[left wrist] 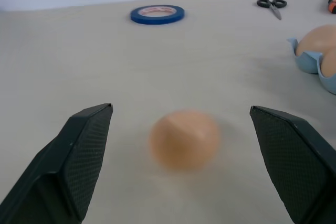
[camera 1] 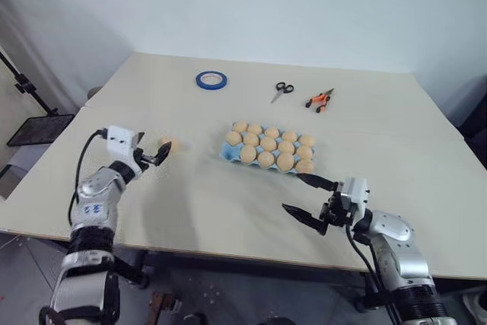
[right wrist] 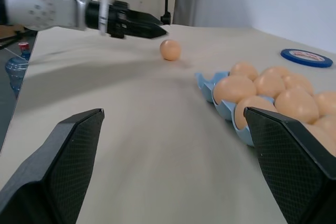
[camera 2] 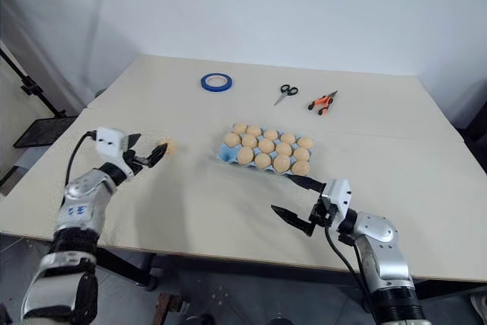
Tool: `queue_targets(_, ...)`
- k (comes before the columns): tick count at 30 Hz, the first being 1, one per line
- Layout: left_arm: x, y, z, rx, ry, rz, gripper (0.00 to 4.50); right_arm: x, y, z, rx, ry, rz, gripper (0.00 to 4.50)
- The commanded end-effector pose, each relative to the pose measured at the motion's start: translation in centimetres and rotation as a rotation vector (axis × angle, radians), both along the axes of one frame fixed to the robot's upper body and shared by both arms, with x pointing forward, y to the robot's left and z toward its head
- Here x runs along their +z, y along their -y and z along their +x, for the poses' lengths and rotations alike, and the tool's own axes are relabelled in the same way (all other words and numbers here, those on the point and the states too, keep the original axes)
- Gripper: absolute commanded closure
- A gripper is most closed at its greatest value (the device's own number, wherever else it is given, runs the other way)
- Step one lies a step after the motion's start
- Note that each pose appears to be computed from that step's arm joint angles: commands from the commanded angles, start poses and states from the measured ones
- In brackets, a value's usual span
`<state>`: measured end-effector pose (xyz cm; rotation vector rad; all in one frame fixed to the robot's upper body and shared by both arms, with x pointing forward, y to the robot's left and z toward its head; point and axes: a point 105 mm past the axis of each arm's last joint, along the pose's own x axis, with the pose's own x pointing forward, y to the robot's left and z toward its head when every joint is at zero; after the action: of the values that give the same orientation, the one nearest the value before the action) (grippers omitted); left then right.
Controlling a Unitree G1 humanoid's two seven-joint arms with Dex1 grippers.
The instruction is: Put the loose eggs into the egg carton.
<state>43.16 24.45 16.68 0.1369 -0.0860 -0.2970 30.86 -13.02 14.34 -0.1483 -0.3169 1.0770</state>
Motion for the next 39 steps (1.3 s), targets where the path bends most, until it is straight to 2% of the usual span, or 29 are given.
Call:
queue_targets(1, 0.8, 0.1, 1.4, 0.032, -0.004, 0.037, 0.04, 1.7, -0.7, 0.1, 0.004, 0.051, 0.015, 0.0)
queue_targets(8, -0.7, 1.2, 2.8, 0.067, -0.122, 0.063, 0.04, 2.5, -0.5, -0.6, -0.028, 0.057, 0.028, 0.0)
queue_targets(11, -0.8, 1.8, 3.0, 0.062, -0.129, 0.056, 0.67, 2.5, -0.5, -0.8, -0.041, 0.056, 0.031, 0.0)
queue_targets(15, -1.0, 2.5, 3.1, 0.044, -0.139, 0.052, 1.98, 2.7, -0.6, -0.9, -0.052, 0.058, 0.04, 0.0)
queue_targets(17, -0.7, 3.0, 3.1, 0.023, -0.122, 0.055, 2.19, 2.8, -0.6, -0.9, -0.057, 0.058, 0.041, 0.0)
queue_targets(19, 0.1, 3.9, 3.1, -0.032, -0.084, 0.055, 2.2, 2.8, -0.5, -1.0, -0.06, 0.057, 0.039, 0.0)
queue_targets(21, 1.9, 6.8, 2.6, -0.22, -0.001, 0.078, 2.2, 2.6, -0.3, -1.0, -0.072, 0.05, 0.03, 0.0)
queue_targets(24, 3.1, 9.8, 1.8, -0.407, 0.054, 0.097, 2.2, 2.5, 0.0, -1.1, -0.088, 0.044, 0.026, 0.0)
queue_targets(29, 3.4, 13.1, 1.3, -0.531, 0.069, 0.134, 2.2, 2.4, 0.1, -1.0, -0.098, 0.043, 0.026, 0.0)
queue_targets(35, 1.9, 14.6, 1.2, -0.557, 0.015, 0.167, 2.2, 2.8, 0.1, -1.2, -0.104, 0.058, 0.029, 0.0)
queue_targets(39, 1.8, 14.4, 1.5, -0.525, 0.006, 0.145, 0.89, 2.9, 0.1, -1.6, -0.111, 0.063, 0.033, 0.0)
